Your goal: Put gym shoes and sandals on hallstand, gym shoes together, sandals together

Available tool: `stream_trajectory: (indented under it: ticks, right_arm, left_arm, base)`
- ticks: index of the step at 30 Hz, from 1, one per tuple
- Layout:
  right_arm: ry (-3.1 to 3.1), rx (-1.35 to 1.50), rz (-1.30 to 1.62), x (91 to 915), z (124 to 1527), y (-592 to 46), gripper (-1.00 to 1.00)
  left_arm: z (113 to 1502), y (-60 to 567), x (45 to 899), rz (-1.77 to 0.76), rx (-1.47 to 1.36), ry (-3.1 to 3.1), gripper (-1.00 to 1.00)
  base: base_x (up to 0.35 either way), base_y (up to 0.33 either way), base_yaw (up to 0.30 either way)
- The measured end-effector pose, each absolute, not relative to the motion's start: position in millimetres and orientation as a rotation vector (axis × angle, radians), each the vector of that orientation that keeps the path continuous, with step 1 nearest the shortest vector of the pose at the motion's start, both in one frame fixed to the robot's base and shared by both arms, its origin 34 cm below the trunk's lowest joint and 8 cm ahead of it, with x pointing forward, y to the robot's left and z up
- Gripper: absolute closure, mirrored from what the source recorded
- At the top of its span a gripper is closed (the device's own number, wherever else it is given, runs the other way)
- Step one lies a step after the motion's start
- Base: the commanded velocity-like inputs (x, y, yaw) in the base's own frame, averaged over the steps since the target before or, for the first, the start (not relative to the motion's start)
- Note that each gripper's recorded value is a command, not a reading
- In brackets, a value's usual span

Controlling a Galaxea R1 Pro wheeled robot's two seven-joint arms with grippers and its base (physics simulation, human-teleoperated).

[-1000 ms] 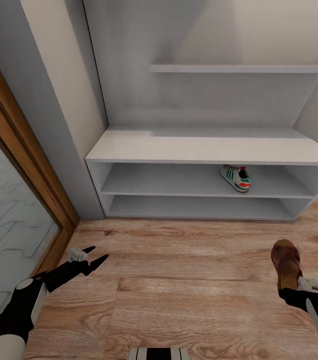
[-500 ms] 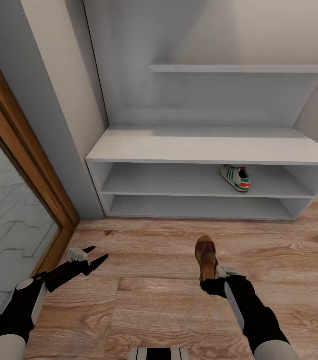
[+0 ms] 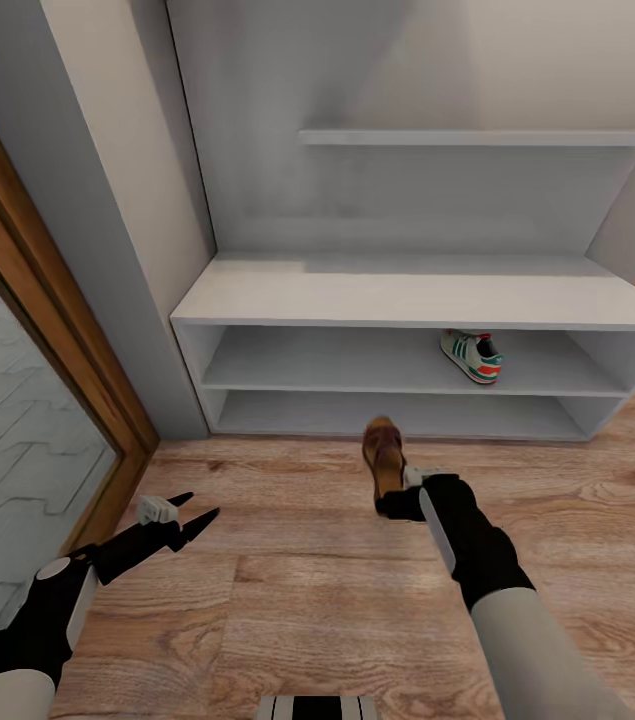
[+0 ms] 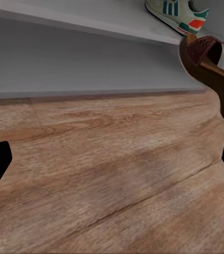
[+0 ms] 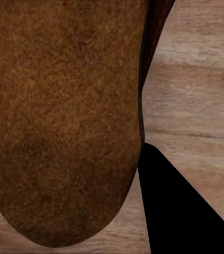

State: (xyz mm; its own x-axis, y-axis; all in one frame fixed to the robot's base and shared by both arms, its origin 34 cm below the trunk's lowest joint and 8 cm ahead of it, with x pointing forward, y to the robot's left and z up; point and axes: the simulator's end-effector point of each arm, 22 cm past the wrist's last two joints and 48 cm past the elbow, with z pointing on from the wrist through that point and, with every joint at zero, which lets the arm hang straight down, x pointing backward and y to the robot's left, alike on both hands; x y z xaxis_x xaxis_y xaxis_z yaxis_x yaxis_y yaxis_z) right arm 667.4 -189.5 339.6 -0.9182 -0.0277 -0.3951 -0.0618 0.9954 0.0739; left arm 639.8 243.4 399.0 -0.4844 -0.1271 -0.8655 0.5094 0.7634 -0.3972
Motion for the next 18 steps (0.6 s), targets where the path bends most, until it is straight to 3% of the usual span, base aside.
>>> stream_trajectory:
  ticks: [18]
  right_arm:
    - [2.697, -0.346, 0.079, 670, 351, -143, 1.0]
  left_arm:
    - [399, 236, 640, -0.796, 0.286, 1.933, -1.0]
  base:
    - [0.0, 0.0, 0.0]
